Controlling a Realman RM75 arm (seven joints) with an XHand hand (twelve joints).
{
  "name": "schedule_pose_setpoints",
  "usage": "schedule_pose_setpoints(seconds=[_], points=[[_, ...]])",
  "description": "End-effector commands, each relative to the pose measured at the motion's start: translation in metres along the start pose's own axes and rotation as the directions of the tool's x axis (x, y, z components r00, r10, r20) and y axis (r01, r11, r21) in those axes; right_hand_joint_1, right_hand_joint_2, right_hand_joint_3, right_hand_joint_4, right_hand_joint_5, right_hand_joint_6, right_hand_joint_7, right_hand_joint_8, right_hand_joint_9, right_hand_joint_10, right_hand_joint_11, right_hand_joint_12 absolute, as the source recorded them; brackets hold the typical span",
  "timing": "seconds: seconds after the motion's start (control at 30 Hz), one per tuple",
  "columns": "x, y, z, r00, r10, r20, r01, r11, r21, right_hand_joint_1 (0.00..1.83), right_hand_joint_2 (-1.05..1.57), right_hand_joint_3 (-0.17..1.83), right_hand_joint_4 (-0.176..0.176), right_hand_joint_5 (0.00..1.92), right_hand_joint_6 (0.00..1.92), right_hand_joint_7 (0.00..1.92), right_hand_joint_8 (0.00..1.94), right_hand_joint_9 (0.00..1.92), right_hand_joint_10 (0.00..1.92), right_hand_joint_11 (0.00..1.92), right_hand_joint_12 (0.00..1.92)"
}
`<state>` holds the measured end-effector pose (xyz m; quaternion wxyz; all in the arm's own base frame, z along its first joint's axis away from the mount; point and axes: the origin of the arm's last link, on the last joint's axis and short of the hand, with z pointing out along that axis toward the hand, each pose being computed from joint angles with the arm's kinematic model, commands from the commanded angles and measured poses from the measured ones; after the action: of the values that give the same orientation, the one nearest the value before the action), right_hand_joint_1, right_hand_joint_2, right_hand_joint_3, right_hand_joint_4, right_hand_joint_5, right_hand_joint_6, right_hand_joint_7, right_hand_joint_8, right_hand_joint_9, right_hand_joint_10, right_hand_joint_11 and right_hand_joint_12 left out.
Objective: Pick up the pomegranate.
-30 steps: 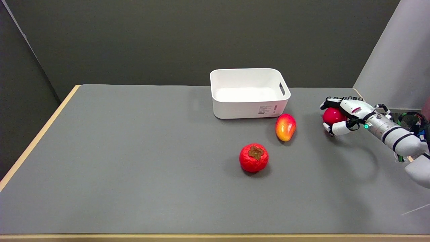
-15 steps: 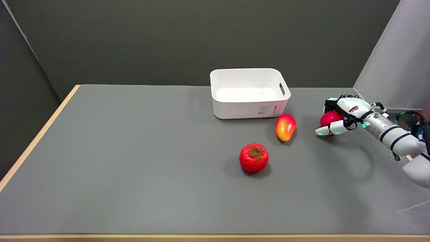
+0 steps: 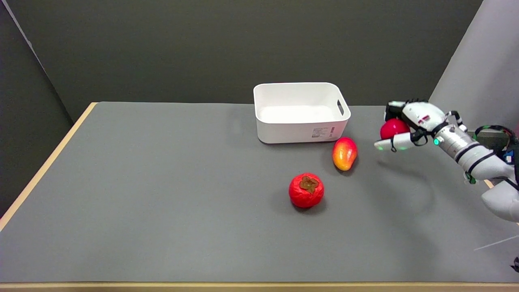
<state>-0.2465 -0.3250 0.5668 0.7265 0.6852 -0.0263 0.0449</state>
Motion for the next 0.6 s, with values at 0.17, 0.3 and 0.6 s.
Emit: schedule_pose_setpoints(seconds=[0.17, 0.3, 0.6], points=[[0.119, -0.071, 0.015, 0.906, 0.001, -0.423, 0.12, 0.958, 0.26, 1.33, 1.0, 0.55, -0.132, 0.55, 1.54, 0.75, 1.46, 0.78, 1.73, 0.82, 1.92], [0.13, -0.095, 0.023, 0.894, 0.013, -0.448, 0.148, 0.934, 0.324, 1.33, 0.99, 0.56, -0.133, 0.56, 1.53, 0.76, 1.44, 0.79, 1.72, 0.84, 1.92], [0.133, -0.148, 0.061, 0.901, 0.065, -0.428, 0.141, 0.89, 0.433, 1.32, 1.17, 0.25, -0.176, 0.6, 1.56, 0.64, 1.41, 0.67, 1.74, 0.85, 1.92]])
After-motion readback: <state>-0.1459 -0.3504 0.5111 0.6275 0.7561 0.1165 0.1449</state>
